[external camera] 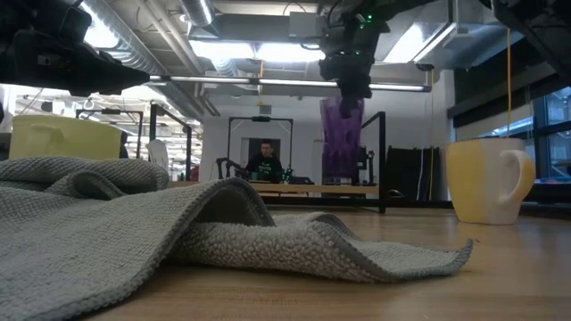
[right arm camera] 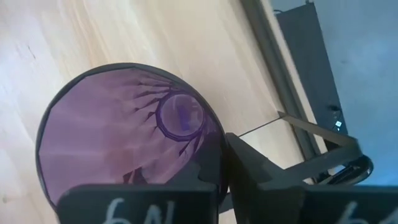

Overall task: Stack small to large cups/mugs on shelf
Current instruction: Put the violet cup on the shelf

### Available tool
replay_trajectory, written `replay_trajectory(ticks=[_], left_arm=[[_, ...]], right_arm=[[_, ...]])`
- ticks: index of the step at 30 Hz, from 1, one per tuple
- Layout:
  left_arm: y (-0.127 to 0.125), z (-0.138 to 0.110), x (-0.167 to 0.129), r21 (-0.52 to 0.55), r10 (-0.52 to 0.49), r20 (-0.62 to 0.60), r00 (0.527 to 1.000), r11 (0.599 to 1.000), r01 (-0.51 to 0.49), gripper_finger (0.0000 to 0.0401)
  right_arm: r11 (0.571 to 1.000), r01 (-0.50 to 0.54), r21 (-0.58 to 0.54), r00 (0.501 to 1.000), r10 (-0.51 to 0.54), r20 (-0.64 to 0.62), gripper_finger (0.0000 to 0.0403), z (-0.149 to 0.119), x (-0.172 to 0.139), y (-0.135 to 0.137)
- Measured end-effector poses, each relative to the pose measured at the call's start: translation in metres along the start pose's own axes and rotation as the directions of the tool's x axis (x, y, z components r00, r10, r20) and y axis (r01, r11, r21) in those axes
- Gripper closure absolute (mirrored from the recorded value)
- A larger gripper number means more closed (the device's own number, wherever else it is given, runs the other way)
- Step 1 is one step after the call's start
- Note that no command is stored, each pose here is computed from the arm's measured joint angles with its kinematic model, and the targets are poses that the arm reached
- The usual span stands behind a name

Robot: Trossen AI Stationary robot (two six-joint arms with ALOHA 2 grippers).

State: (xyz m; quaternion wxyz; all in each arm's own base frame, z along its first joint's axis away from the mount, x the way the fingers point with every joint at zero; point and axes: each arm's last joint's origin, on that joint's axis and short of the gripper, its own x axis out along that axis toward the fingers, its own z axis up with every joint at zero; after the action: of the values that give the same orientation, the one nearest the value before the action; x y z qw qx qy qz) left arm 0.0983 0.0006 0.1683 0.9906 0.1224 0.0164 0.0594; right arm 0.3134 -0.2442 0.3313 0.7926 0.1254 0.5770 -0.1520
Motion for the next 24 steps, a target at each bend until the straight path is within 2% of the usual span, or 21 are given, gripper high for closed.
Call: replay_trajectory(ticks=[7,24], left_arm=[[0.000,0.000,0.000,0.000,0.000,0.000,1.000,1.000,0.000,0.0368],[0.000,0.000,0.000,0.000,0.000,0.000,1.000,1.000,0.000,0.0368]], right_arm=[[1.000,-0.020,-0.007,0.999,0.019,-0.048,0.0386,-0.006,0.014,-0.001],[1.000,0.015,-0.006,1.000,-0.015,-0.019,0.0384,-0.003,0.015,-0.002]])
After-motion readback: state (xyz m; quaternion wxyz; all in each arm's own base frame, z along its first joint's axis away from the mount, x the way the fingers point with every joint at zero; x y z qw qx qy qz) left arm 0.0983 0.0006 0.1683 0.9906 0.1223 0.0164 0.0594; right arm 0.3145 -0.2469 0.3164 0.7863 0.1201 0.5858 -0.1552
